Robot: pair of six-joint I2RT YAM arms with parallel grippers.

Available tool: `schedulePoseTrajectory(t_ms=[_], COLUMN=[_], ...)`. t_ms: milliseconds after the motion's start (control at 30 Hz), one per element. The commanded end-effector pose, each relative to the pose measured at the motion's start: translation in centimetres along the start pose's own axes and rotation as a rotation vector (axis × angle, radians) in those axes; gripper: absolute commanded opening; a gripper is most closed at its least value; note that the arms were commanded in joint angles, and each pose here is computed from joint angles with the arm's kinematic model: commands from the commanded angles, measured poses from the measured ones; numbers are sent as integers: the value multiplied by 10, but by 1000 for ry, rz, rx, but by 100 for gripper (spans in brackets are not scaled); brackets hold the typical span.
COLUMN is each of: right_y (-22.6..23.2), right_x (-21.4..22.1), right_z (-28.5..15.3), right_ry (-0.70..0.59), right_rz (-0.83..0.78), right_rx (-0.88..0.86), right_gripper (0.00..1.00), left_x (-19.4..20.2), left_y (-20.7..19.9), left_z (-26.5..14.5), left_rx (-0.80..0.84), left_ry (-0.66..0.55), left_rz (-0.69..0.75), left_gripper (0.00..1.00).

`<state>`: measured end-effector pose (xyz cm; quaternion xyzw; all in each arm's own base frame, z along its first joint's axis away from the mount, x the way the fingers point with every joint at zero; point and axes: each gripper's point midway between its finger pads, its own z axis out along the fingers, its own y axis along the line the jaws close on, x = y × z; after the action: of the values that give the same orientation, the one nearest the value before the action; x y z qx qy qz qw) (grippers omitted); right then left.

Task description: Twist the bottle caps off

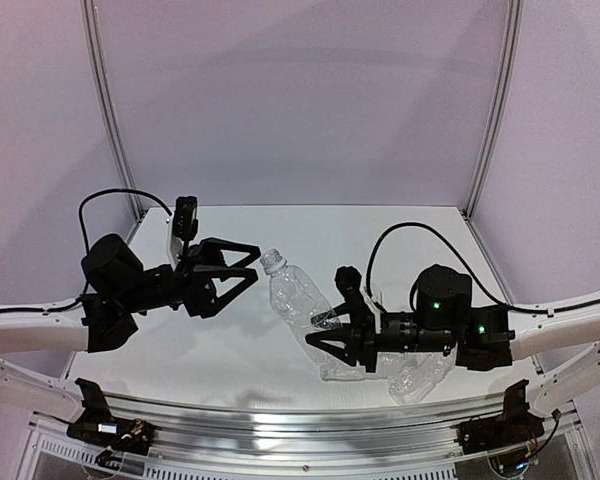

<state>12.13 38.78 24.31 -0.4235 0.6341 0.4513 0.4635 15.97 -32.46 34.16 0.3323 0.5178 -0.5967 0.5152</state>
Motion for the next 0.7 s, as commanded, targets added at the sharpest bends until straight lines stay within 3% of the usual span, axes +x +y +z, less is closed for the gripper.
schedulePoseTrajectory(t_ms=[0,167,467,667], right_y=[9,10,12,9], right_x=[-9,-5,-4,-3], right_z=[3,8,10,12], right_ry=[-15,4,17,26], right_rz=[-15,-12,-9,-4], right_rx=[-55,-66,-79,-62], right_gripper=[0,0,0,0], left_x=[-6,-3,1,4], left_y=[-14,-15,-13,-9], left_z=[9,13,18,23], left_rx=[79,98,97,92], left_ry=[2,14,33,45], left_rz=[6,2,-3,-9], left_gripper=[74,68,46,11])
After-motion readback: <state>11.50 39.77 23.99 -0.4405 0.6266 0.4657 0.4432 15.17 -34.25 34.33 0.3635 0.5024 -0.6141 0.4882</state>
